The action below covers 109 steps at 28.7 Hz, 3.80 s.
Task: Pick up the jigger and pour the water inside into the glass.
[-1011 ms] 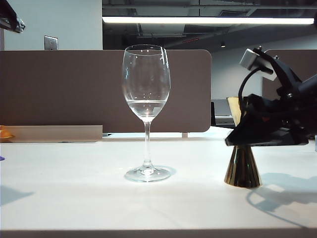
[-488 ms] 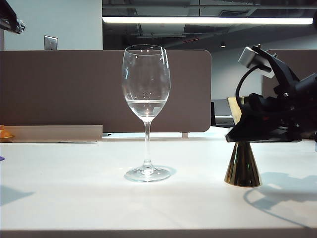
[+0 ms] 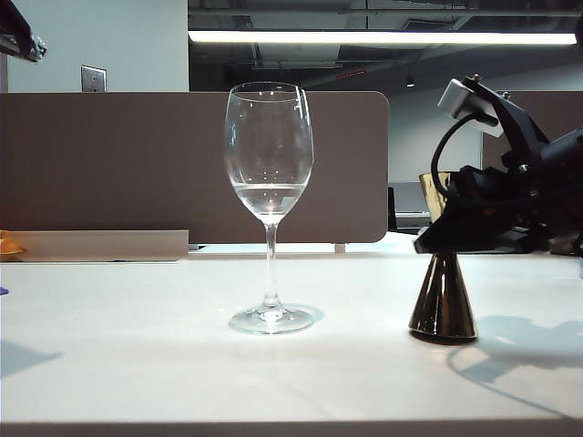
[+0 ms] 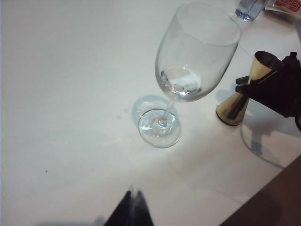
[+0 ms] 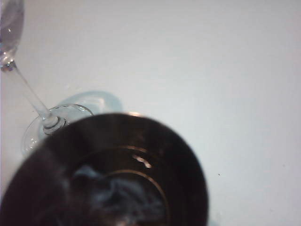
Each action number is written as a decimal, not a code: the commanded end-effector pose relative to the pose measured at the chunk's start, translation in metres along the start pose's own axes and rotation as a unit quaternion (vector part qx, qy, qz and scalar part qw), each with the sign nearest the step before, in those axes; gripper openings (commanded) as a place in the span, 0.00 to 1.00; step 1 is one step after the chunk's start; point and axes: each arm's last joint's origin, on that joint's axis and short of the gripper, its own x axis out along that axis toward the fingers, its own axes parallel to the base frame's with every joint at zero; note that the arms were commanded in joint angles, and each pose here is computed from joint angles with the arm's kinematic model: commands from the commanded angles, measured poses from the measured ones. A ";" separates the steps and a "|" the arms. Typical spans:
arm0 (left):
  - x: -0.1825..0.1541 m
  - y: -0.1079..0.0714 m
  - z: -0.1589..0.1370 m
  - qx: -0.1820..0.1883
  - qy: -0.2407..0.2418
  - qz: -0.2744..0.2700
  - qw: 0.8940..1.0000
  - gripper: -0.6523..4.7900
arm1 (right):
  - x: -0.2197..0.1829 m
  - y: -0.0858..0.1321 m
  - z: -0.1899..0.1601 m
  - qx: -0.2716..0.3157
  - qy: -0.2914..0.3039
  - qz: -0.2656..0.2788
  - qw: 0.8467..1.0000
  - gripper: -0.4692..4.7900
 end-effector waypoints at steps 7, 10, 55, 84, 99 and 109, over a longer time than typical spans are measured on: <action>-0.001 0.000 0.002 0.002 -0.007 -0.001 1.000 0.11 | 0.001 0.000 0.010 -0.008 -0.029 0.001 1.000 0.09; -0.001 0.000 0.002 0.004 -0.008 0.000 1.000 0.11 | 0.002 -0.001 0.014 -0.007 -0.025 0.001 1.000 0.09; -0.001 0.001 0.012 0.011 -0.061 0.043 0.997 0.11 | -0.013 0.016 0.175 -0.111 -0.024 0.002 0.994 0.09; -0.002 0.001 0.014 0.013 -0.068 0.043 0.997 0.11 | 0.007 0.055 0.177 -0.207 -0.006 -0.005 0.978 0.09; -0.002 0.001 0.014 0.013 -0.068 0.039 0.997 0.11 | 0.015 0.059 0.177 -0.207 0.007 -0.003 0.978 0.09; -0.003 0.001 0.014 0.013 -0.071 0.038 0.997 0.11 | 0.024 0.068 0.169 -0.250 0.031 0.000 0.968 0.09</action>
